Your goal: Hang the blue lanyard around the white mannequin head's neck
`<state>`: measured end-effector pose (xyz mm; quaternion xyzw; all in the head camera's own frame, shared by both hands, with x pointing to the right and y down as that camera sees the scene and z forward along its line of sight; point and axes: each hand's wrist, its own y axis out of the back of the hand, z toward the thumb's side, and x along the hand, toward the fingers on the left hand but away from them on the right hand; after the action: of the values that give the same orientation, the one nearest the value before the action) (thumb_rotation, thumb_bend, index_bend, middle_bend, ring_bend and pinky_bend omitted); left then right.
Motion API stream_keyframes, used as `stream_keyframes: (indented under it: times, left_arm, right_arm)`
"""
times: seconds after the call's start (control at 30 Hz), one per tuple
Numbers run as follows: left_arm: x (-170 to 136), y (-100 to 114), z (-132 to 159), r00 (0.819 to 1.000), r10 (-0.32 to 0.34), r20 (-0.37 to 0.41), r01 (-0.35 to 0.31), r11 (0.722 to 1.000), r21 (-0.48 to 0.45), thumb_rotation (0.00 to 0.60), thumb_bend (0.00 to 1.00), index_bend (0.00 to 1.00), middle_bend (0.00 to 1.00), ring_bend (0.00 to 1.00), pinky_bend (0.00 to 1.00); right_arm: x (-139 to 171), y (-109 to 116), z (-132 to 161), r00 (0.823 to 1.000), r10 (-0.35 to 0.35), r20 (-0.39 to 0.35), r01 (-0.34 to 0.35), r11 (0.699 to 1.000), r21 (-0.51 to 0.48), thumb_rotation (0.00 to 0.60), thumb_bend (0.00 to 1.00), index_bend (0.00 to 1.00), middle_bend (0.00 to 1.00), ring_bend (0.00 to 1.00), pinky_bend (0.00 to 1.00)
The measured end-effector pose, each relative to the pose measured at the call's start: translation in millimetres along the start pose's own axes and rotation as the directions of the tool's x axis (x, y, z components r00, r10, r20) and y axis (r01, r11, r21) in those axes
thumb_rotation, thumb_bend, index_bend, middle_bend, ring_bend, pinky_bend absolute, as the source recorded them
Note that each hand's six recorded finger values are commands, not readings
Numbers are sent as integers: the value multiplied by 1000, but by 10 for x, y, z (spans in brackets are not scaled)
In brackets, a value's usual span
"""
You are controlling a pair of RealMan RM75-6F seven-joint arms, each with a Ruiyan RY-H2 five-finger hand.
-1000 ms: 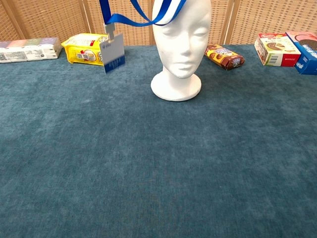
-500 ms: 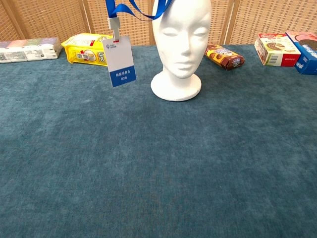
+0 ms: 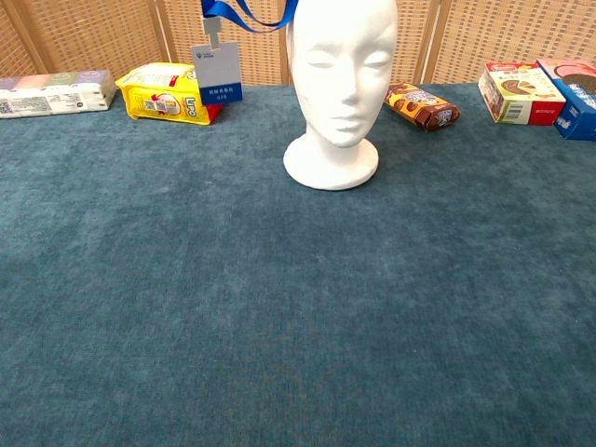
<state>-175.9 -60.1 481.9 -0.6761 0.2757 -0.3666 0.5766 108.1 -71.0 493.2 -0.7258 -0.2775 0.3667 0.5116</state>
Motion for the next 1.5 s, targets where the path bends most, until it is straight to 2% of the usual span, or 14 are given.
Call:
stream_keyframes:
  times: [0.23, 0.43, 1.0, 1.5]
  left_arm:
    - [224, -62, 3, 1000, 1, -22, -1, 1000, 26, 600, 455, 689, 1000, 1000, 1000]
    - [259, -44, 20, 1000, 9, -21, -9, 1000, 30, 600, 455, 689, 1000, 1000, 1000]
    - [259, 54, 139, 1000, 30, 7, -30, 1000, 8, 600, 456, 689, 1000, 1000, 1000]
    - [377, 71, 348, 999, 33, 39, -33, 999, -3, 600, 456, 689, 1000, 1000, 1000]
  right_arm:
    - [-235, -49, -111, 1000, 1, 24, -1, 1000, 21, 600, 561, 801, 1000, 1000, 1000]
    - [-268, -69, -160, 999, 5, 32, -5, 1000, 19, 600, 561, 801, 1000, 1000, 1000]
    - [-95, 21, -360, 997, -14, 80, 11, 1000, 27, 600, 561, 803, 1000, 1000, 1000]
    - [146, 34, -734, 986, -18, 168, 9, 998, 56, 600, 562, 804, 1000, 1000, 1000]
